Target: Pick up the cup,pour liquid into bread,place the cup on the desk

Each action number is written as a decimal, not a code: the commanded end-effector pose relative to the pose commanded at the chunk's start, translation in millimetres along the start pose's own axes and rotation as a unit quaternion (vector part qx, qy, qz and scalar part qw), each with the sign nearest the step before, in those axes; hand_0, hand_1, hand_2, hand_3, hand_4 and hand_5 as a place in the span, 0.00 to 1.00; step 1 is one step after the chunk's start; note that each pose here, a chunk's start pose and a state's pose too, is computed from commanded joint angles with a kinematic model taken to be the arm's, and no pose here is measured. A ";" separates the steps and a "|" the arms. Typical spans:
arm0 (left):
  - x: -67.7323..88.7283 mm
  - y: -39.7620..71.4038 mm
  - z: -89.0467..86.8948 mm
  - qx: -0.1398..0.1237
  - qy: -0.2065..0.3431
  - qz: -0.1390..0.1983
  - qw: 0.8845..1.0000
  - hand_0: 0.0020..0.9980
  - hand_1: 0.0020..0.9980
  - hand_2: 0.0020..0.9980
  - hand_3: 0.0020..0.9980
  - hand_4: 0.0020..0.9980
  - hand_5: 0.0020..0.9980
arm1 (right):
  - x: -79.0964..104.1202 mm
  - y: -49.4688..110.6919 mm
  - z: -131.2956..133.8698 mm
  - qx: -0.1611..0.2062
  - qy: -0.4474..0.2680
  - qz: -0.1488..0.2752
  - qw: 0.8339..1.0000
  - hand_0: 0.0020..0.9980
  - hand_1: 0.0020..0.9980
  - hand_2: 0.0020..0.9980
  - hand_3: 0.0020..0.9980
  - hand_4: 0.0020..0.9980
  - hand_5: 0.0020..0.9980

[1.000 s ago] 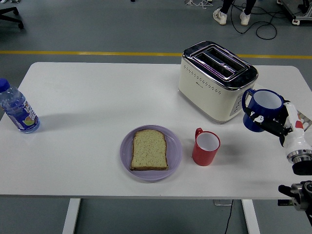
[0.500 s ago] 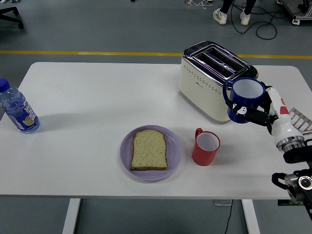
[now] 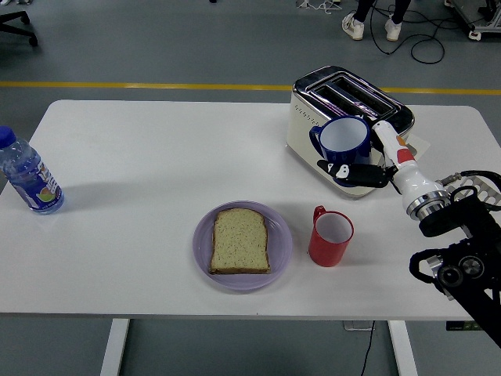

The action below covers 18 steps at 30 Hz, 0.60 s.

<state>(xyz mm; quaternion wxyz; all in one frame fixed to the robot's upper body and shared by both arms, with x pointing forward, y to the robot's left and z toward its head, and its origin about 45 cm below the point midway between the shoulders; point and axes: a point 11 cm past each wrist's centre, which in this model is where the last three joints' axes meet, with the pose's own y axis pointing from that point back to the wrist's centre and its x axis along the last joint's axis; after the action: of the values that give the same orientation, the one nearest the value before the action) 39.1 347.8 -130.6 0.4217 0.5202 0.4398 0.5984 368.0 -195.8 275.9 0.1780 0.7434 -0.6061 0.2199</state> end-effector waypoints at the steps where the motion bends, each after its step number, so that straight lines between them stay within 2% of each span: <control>1: 0.0 0.0 0.1 0.000 0.000 0.000 1.000 0.63 0.64 0.65 0.50 0.24 0.86 | -4.6 -2.7 -3.0 0.003 0.017 -0.008 1.000 0.38 0.38 0.55 0.56 0.65 0.00; 12: -0.1 0.1 0.6 0.000 0.002 0.000 1.000 0.63 0.64 0.65 0.50 0.24 0.87 | -32.1 -16.4 -20.6 0.020 0.154 -0.058 0.986 0.37 0.37 0.55 0.56 0.64 0.00; 18: 0.1 0.0 0.3 0.000 0.004 0.000 1.000 0.63 0.64 0.65 0.50 0.24 0.87 | -36.2 -21.3 -27.8 0.029 0.209 -0.067 0.975 0.37 0.37 0.55 0.56 0.63 0.00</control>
<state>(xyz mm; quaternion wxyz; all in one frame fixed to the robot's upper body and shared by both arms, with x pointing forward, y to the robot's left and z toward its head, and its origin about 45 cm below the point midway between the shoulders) 39.4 348.0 -130.5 0.4199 0.5180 0.4417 0.6002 379.7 -146.9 279.7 0.2938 0.7249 -0.4973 0.3754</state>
